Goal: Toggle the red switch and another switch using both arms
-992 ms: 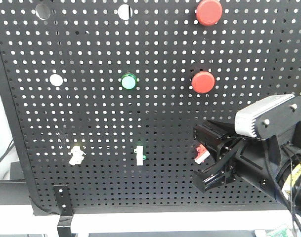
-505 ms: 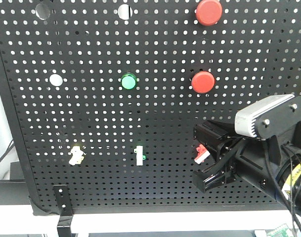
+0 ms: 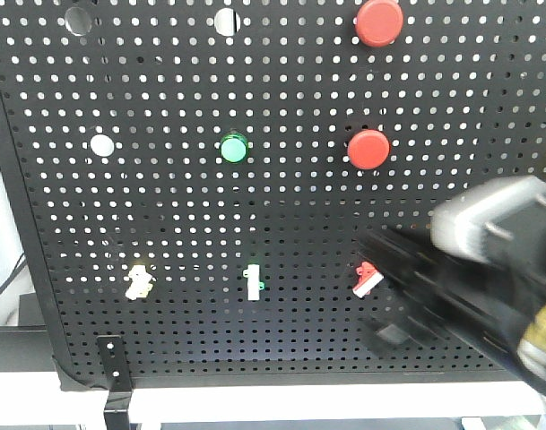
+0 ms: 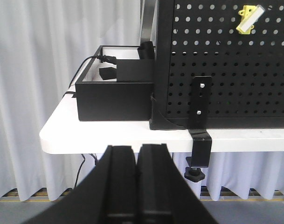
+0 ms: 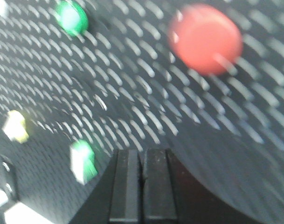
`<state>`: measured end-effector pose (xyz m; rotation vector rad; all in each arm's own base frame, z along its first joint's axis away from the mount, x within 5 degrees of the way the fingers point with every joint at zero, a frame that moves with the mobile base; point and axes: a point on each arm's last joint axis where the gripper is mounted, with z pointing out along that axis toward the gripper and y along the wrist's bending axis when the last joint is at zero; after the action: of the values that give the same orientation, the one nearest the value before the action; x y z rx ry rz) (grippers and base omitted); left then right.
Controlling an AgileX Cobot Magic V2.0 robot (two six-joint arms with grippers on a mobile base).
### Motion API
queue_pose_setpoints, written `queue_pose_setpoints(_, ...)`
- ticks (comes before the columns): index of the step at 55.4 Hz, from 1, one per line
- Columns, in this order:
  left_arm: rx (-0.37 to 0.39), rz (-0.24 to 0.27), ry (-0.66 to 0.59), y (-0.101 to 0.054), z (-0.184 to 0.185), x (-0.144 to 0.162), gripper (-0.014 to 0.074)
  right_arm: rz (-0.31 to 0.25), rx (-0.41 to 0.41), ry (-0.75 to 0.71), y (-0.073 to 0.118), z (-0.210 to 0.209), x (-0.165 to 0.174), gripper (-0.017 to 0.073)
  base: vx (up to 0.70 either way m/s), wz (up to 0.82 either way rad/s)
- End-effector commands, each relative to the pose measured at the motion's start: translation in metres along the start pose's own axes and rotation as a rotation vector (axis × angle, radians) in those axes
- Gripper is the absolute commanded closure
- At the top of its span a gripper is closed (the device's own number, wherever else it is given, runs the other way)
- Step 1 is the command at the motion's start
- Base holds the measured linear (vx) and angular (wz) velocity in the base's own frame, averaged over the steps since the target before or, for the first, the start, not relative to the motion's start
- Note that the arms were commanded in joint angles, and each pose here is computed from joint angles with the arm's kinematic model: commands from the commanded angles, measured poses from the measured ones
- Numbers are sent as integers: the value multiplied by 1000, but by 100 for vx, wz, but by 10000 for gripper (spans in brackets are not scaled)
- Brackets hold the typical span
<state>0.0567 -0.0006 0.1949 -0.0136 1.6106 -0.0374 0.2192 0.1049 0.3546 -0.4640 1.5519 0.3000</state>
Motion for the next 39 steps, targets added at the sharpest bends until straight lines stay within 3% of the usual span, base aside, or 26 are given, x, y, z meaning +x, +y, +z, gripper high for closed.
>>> queue_pose_setpoints(1,9,-18,-65,-1,0,-1,591,65,58,-129,-9,-35,-14,566,0,0)
queue_pose_setpoints(5,9,-18,-63,-1,0,-1,591,109,119,-146,-15,-65,0,566,0,0)
queue_pose_setpoints(13,9,-18,-62,-1,0,-1,591,83,258,-144,-20,-120,40,566,0,0)
queue_pose_setpoints(22,9,-18,-62,-1,0,-1,591,81,387,-115,-10,-165,103,566,0,0)
queue_pose_setpoints(33,9,-18,-62,-1,0,-1,591,97,427,-42,0,-180,161,566,0,0)
queue_pose_setpoints(39,9,-18,-61,-1,0,0,591,108,458,40,0,-187,173,566,0,0)
